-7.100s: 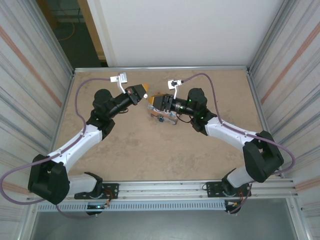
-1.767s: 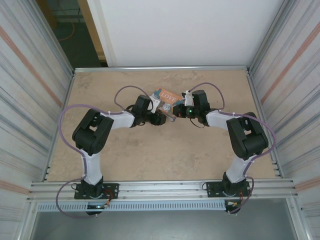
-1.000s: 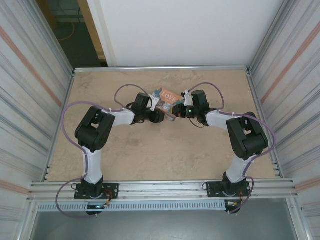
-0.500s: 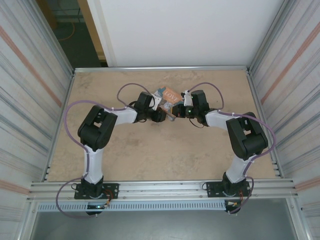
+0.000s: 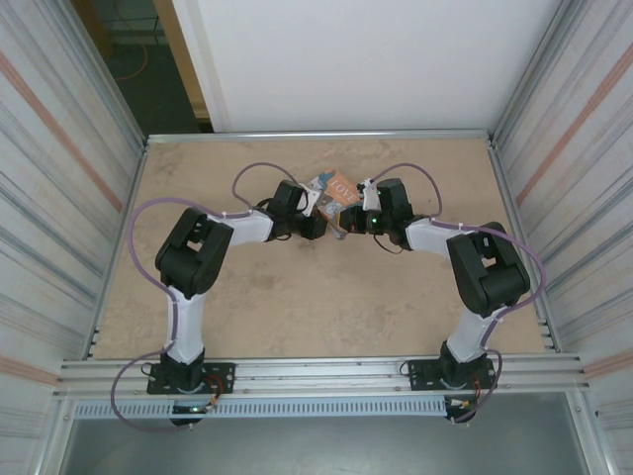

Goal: Unlock the padlock with the key

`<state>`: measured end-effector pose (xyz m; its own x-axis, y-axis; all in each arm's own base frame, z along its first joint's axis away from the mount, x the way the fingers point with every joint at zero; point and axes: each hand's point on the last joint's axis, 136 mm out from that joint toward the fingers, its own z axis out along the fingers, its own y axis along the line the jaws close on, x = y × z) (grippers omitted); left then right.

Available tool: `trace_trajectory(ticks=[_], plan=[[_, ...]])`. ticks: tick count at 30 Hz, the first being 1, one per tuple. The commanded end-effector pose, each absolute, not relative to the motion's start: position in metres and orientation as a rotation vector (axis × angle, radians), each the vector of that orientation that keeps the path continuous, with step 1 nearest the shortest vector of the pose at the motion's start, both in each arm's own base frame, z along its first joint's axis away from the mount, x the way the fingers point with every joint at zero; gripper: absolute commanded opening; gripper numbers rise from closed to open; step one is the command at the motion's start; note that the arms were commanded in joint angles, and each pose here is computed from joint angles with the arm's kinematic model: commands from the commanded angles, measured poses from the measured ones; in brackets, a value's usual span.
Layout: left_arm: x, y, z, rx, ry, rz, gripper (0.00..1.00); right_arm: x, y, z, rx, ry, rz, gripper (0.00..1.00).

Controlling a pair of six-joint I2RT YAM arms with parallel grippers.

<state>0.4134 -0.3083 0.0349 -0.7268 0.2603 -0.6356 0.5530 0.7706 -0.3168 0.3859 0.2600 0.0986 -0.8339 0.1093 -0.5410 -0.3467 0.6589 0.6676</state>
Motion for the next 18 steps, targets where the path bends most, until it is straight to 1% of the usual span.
trace_trajectory(ticks=[1,6,11,18], plan=[[0.419,-0.316,0.048,0.599,2.336,-0.684,0.31,0.38,0.263,0.101,-0.178,2.348,1.102,0.0],[0.417,-0.318,0.053,0.596,2.322,-0.711,0.32,0.379,0.26,0.115,-0.186,2.319,1.107,0.0],[0.417,-0.314,0.054,0.574,2.322,-0.707,0.42,0.378,0.257,0.124,-0.189,2.303,1.12,0.0],[0.421,-0.308,0.053,0.555,2.309,-0.727,0.45,0.381,0.255,0.135,-0.181,2.278,1.148,0.0]])
